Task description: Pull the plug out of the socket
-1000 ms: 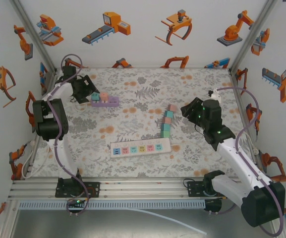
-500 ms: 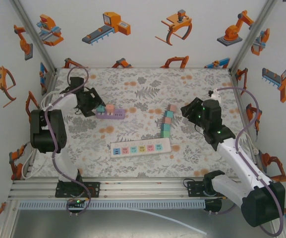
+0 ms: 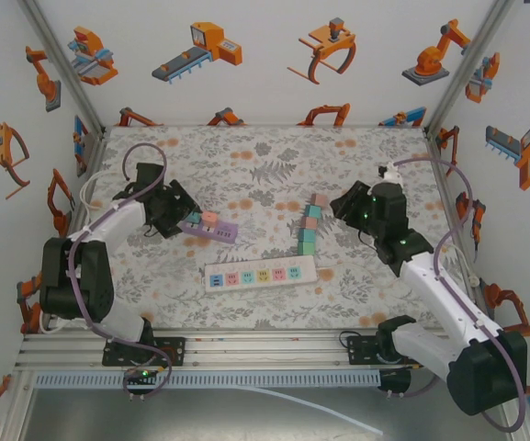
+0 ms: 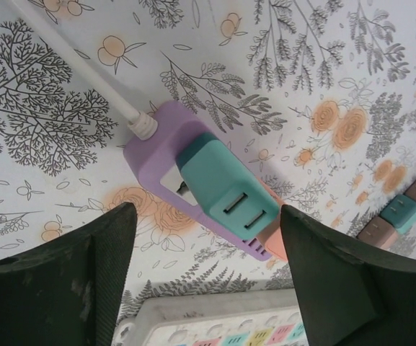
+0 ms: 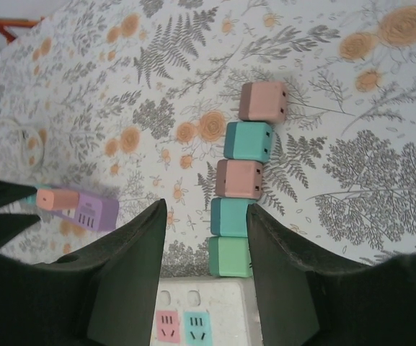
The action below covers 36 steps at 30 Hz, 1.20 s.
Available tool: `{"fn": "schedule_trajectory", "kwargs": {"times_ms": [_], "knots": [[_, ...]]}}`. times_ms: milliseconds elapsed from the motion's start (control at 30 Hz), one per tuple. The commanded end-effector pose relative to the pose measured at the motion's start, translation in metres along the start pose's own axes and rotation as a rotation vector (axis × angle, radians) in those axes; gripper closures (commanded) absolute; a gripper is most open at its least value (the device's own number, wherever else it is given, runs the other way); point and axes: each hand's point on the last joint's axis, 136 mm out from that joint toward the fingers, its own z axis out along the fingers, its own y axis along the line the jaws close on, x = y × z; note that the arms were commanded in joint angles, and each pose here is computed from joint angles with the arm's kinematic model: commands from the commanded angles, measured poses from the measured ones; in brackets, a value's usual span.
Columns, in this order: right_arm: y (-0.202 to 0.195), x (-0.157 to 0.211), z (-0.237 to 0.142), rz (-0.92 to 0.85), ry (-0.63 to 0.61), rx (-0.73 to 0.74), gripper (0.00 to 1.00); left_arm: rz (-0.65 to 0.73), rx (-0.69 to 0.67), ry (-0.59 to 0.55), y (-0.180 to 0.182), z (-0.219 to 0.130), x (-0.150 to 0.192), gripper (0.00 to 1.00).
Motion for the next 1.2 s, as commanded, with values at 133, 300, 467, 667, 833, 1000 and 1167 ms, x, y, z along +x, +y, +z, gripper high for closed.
{"fn": "schedule_trajectory", "kwargs": {"times_ms": [133,300,467,667,833,1000,1167], "knots": [[0.093,-0.013,-0.008,-0.426,-0.054,-0.301,0.53,0.112,0.015,-0.161,-0.017,-0.047,-0.032,0.15],[0.16,0.029,-0.008,-0.839,-0.034,-0.514,0.52,0.28,0.081,-0.214,-0.034,-0.074,-0.041,0.14],[0.203,0.07,0.008,-1.019,0.079,-0.652,0.52,0.459,0.224,-0.191,-0.052,-0.098,-0.03,0.14],[0.24,0.117,0.036,-1.125,0.246,-0.762,0.52,0.565,0.267,-0.187,-0.049,-0.114,-0.021,0.12],[0.261,0.144,0.067,-1.124,0.33,-0.799,0.52,0.564,0.224,-0.183,-0.031,-0.113,-0.021,0.11],[0.271,0.167,0.103,-1.127,0.379,-0.791,0.52,0.532,0.215,-0.183,-0.019,-0.113,-0.024,0.11],[0.274,0.19,0.129,-1.129,0.425,-0.805,0.52,0.503,0.211,-0.152,-0.013,-0.106,-0.024,0.12]]}}
